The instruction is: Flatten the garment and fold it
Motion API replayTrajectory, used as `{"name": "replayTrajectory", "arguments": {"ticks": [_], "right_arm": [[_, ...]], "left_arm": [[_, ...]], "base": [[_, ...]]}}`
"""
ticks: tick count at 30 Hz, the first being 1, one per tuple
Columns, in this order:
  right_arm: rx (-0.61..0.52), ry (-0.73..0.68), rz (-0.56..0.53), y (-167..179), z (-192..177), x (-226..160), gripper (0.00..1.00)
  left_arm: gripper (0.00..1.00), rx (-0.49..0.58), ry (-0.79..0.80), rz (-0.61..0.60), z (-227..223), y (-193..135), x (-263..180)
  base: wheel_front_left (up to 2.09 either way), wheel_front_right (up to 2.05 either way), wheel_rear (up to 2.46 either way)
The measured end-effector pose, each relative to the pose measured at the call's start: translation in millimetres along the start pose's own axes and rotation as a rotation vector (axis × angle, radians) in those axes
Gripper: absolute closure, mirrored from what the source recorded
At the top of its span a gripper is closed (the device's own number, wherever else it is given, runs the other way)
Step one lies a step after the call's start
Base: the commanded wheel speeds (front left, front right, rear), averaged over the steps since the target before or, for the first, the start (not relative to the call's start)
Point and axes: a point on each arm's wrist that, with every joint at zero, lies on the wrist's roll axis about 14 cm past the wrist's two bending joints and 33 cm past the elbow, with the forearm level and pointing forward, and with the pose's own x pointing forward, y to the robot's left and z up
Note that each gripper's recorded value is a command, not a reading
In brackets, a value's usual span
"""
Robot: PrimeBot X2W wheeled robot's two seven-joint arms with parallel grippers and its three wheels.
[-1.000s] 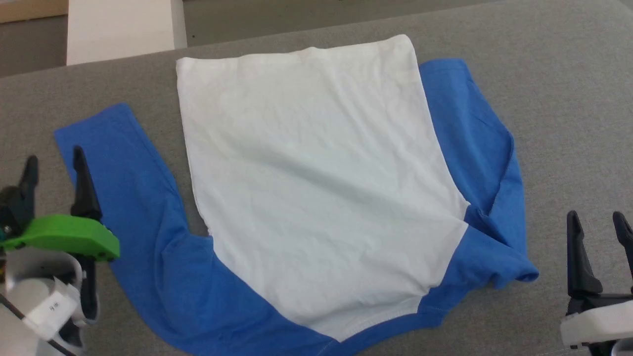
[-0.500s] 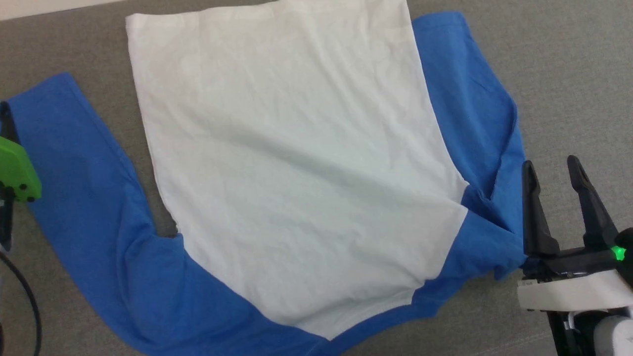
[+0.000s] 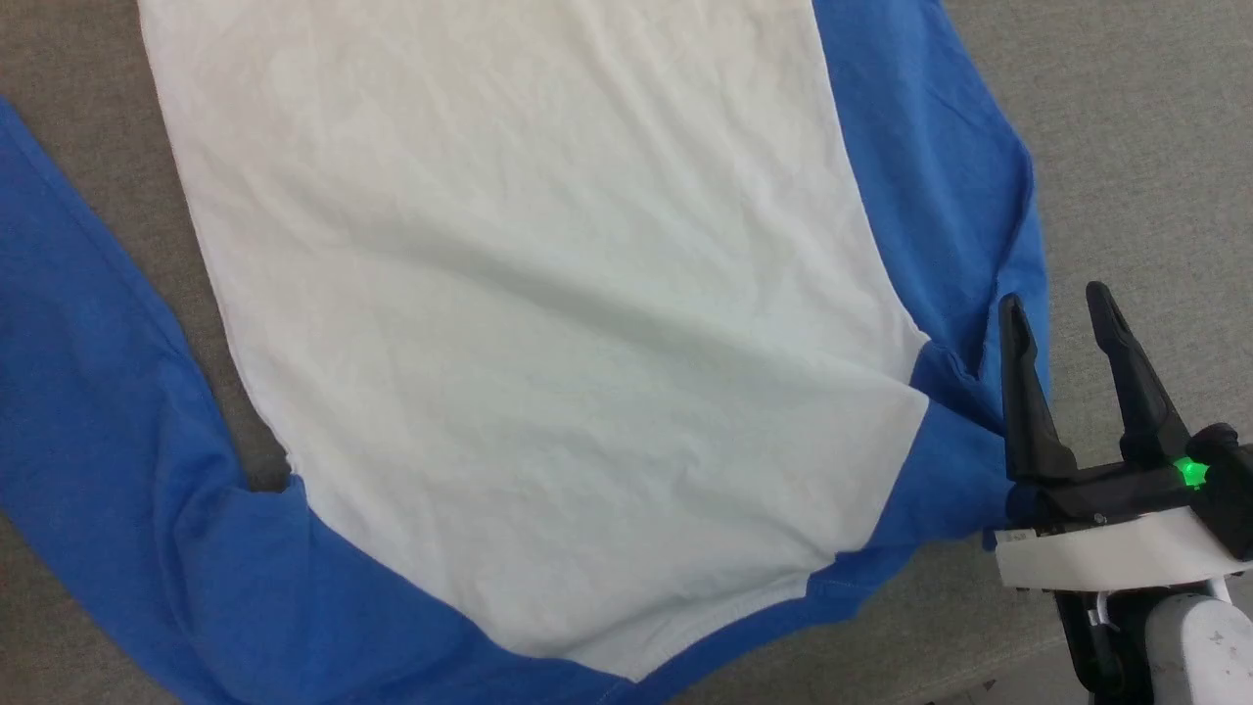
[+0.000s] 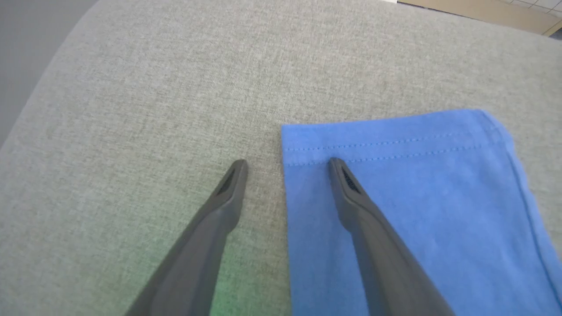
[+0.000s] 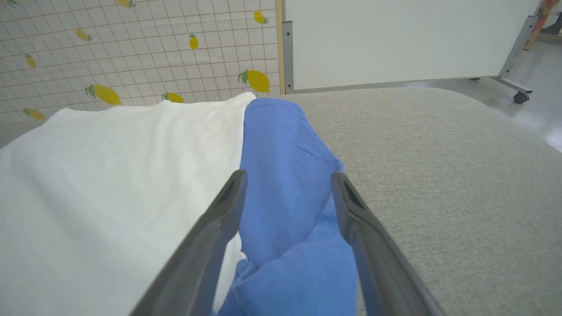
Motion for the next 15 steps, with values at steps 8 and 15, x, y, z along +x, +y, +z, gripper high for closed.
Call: {"name": "replayTrajectory", "arguments": {"ticks": [8,15], "right_arm": [[0.006,-0.009,0.022,5,2,5,0.00],[0.000,-0.037,0.031,6,16,1,0.00]], "left_arm": [[1.00,-0.118,-0.005,-0.067,0,-11,-12],[1.00,-0.138,-0.240,0.033,27,31,-44]], "base": [[0.00,0.00,0.00],[0.00,0.00,0.00]]}}
